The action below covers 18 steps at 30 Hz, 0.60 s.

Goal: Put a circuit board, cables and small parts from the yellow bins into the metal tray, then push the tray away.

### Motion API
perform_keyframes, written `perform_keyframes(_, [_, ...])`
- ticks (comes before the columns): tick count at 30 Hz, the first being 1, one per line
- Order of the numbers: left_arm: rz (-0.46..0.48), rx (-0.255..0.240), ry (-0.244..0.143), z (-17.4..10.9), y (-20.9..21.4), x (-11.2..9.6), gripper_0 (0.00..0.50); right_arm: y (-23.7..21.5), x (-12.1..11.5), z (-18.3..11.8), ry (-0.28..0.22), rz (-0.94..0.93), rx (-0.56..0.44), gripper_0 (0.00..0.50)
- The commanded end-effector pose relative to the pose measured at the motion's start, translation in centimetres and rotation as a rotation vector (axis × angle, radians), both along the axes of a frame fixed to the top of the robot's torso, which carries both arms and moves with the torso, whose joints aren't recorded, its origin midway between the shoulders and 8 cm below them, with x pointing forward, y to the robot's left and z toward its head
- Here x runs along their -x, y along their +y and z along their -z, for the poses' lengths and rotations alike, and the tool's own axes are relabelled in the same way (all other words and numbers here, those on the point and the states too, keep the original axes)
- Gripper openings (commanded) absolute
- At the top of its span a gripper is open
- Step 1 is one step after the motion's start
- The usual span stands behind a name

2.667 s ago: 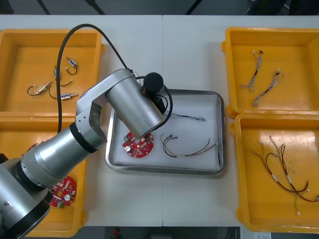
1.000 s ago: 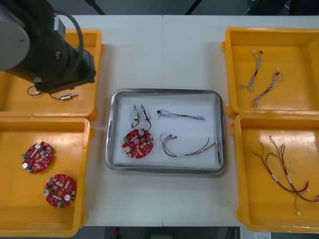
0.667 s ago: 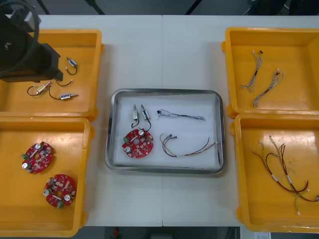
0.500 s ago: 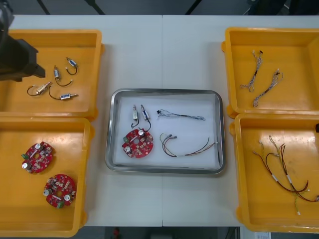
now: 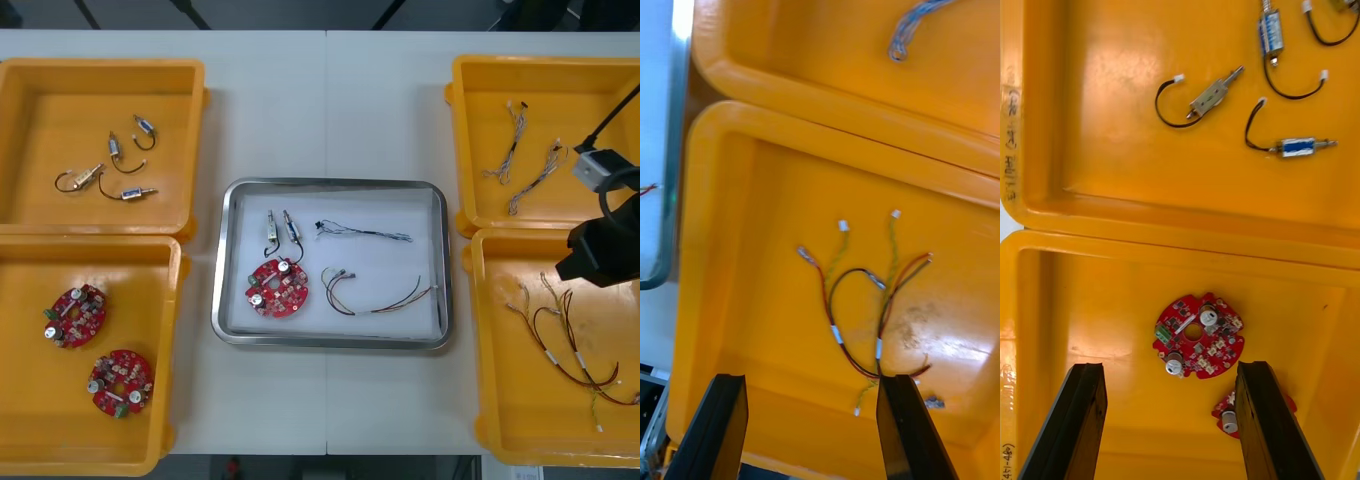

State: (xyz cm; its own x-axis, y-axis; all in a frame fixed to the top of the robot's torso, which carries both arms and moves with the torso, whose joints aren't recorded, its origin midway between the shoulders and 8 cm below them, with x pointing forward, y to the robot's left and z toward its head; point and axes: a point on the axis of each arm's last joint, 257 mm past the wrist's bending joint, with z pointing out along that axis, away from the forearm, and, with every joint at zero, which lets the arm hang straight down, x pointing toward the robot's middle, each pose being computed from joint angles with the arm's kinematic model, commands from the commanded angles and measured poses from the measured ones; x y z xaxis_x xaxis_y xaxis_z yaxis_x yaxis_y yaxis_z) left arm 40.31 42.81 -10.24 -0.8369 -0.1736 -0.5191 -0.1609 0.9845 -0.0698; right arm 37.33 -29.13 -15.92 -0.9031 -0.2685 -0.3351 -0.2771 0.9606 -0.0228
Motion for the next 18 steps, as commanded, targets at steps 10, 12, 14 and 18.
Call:
perform_keyframes(10, [-0.121,0.007,0.042,3.9,3.4,2.8,0.500,11.0,0.3,0.8,-0.038,-0.394,0.044,0.500])
perform_keyframes(12, [-0.107,0.025,0.051,4.2,2.7,3.2,0.500,12.4,0.4,0.9,-0.043,-0.438,0.050,0.500])
perform_keyframes(14, [-0.080,0.025,0.055,4.3,1.7,3.7,0.500,14.4,0.6,1.1,-0.049,-0.499,0.057,0.500])
perform_keyframes(18, [-0.043,0.006,0.048,4.1,0.4,4.1,0.500,17.4,1.0,1.6,-0.068,-0.600,0.089,0.500])
